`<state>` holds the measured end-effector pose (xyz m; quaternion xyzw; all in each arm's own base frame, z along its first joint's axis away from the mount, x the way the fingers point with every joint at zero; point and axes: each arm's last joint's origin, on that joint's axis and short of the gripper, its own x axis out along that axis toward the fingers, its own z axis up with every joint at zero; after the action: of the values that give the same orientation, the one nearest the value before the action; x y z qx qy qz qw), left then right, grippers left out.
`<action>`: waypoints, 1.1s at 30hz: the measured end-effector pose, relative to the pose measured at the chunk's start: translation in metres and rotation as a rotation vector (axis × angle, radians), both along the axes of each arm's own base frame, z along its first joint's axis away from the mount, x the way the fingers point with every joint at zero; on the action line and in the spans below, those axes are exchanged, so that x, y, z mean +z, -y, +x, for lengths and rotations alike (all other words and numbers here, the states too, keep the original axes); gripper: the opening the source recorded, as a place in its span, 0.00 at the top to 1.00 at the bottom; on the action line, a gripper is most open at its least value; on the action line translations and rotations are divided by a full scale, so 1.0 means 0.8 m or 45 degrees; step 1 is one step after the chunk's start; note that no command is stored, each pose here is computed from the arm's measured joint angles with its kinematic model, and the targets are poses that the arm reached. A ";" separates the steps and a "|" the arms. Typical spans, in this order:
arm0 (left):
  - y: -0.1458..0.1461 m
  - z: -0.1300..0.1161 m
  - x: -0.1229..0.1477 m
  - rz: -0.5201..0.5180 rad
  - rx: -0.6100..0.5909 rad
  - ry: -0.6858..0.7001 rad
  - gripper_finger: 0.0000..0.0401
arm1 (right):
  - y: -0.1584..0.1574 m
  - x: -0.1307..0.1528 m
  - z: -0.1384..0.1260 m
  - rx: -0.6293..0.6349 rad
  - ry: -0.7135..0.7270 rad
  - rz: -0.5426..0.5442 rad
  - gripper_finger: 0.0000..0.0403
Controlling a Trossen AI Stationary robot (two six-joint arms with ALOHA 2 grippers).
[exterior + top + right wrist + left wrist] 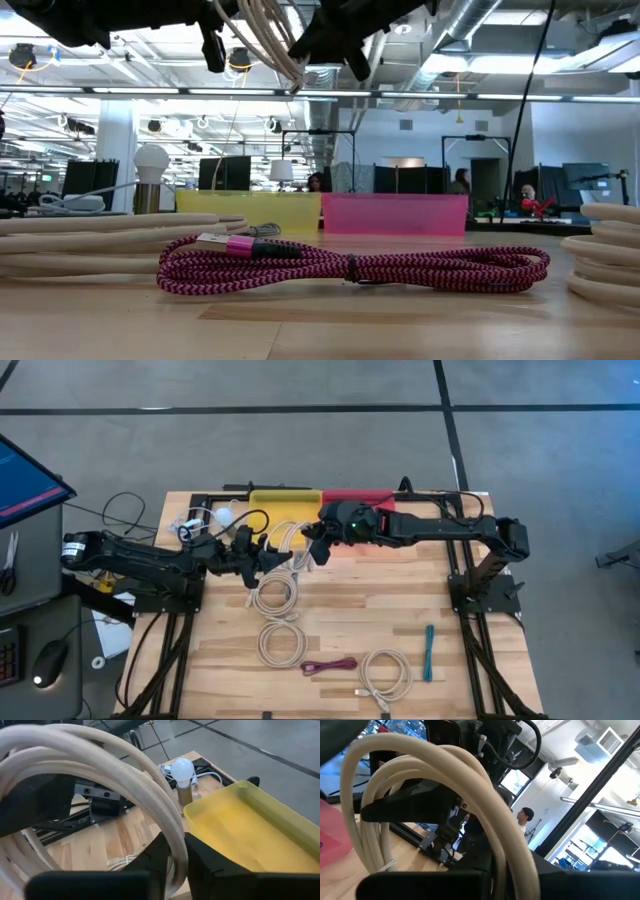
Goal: Pick & Place USB Port
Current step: Put the large white charger cable into the yellow bin
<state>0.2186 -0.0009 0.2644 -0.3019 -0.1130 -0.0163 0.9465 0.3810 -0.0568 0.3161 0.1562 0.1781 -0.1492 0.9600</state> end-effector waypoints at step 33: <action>-0.070 -0.017 -0.010 0.108 0.328 -0.197 0.96 | -0.028 0.128 -0.192 -0.031 -0.065 -0.239 0.69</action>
<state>0.2053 0.0551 0.2568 -0.2450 -0.0766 0.1237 0.9585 0.2270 -0.0341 0.4186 0.0639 0.1860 -0.1807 0.9637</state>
